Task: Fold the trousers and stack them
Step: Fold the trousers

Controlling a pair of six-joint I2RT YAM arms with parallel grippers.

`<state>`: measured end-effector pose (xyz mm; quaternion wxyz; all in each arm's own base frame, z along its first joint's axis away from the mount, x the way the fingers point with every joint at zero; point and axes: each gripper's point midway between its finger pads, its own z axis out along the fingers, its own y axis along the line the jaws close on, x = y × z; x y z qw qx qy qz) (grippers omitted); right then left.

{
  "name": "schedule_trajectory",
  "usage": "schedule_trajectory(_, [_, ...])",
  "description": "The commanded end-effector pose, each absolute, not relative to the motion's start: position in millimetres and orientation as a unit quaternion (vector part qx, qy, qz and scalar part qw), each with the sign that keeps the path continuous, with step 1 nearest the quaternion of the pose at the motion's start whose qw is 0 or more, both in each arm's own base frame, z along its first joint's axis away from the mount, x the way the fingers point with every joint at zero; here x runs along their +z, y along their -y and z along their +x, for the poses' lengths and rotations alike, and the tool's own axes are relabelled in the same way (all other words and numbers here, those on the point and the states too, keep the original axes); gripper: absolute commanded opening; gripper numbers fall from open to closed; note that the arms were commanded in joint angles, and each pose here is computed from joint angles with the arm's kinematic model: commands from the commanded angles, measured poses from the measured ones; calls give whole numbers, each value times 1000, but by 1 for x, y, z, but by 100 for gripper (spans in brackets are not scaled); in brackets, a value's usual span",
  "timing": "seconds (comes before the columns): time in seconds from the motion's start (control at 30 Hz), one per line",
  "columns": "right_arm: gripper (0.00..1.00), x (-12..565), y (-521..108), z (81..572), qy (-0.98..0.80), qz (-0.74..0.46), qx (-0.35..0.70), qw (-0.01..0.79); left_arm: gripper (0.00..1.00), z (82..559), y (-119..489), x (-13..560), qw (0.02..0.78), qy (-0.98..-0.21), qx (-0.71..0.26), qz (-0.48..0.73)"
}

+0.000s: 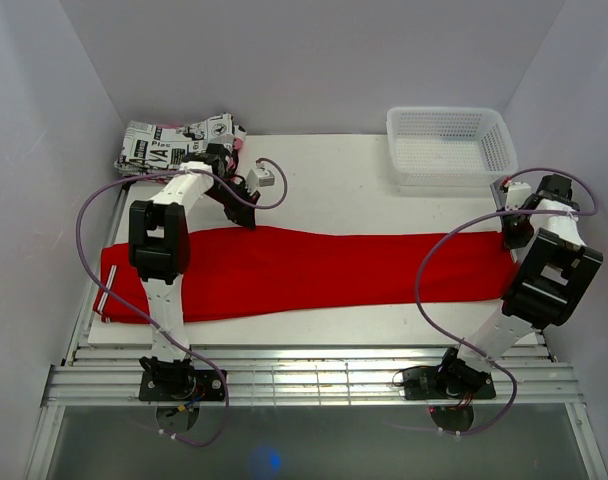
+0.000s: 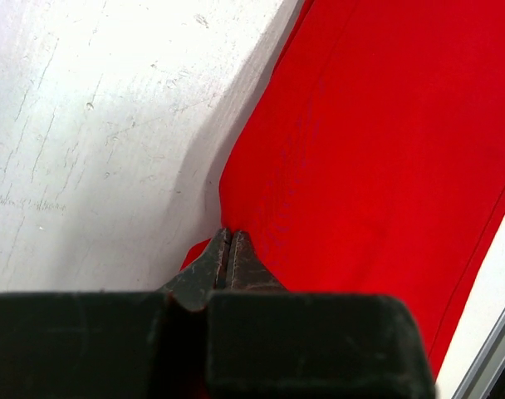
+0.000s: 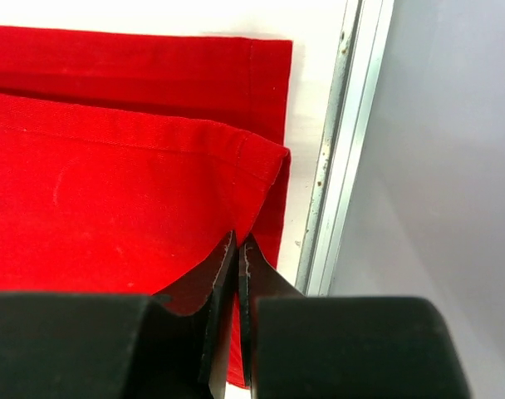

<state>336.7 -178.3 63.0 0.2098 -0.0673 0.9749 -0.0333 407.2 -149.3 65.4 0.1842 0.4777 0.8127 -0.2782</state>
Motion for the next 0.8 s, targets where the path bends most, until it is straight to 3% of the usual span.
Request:
schedule_trajectory(0.0, [8, 114, 182, 357, -953, -82, -56, 286, 0, 416, 148, 117, 260, -788, -267, 490])
schedule_trajectory(0.17, [8, 140, 184, 368, -937, -96, -74, 327, 0, 423, 139, 127, 297, -784, -263, 477])
schedule_trajectory(0.67, [11, 34, 174, 431, -963, -35, 14, 266, 0, 454, 112, 66, 283, -851, -190, 400])
schedule_trajectory(0.7, [13, 35, 165, 434, -963, -48, 16, 266, 1, 455, 110, 62, 280, -854, -186, 398])
schedule_trajectory(0.73, [21, 36, 162, 435, -962, -52, 20, 269, 11, 454, 108, 60, 277, -857, -179, 396])
schedule_trajectory(0.77, [35, 38, 158, 436, -961, -54, 27, 269, 17, 454, 108, 59, 276, -857, -180, 396])
